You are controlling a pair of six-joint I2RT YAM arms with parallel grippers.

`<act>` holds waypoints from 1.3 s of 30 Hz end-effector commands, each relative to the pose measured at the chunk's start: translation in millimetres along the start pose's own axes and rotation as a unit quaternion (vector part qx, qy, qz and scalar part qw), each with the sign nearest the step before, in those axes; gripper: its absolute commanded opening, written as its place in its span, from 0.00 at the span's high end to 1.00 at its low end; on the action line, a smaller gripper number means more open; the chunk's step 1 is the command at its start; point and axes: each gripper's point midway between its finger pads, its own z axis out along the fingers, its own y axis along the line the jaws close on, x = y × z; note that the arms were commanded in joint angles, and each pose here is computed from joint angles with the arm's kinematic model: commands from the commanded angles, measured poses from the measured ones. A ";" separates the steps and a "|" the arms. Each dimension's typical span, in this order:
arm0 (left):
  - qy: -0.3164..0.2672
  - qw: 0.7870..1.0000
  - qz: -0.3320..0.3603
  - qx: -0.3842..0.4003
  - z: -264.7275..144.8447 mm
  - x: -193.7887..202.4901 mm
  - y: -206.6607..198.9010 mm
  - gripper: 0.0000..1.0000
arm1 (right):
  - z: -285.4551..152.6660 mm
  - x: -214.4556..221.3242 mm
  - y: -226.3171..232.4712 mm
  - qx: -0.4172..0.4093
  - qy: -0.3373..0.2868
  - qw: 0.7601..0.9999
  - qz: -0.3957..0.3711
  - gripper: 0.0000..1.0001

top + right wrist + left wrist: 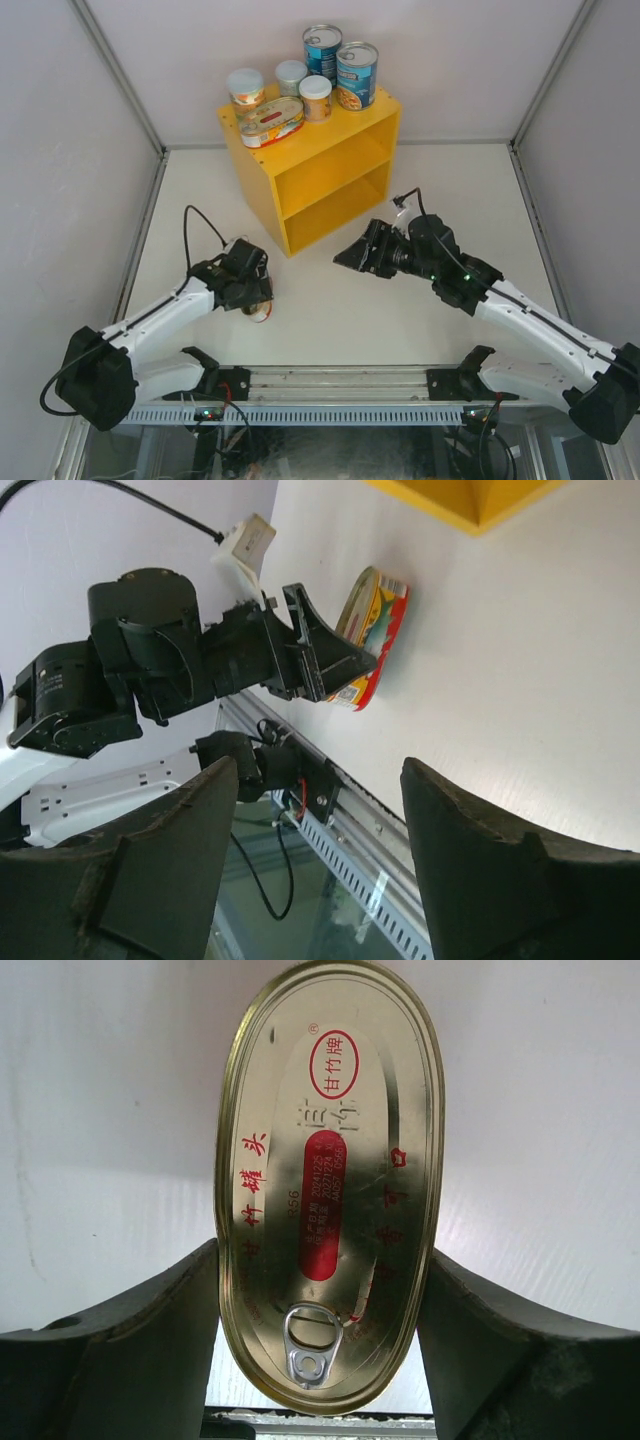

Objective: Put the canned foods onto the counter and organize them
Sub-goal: Pick up the canned food from the center of the board, then place the canned food on the counter.

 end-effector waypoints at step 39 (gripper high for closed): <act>-0.044 0.991 0.050 0.113 -31.7 20.9 -63.4 0.70 | 150.3 116.7 -48.5 -0.029 0.148 0.970 0.191 0.22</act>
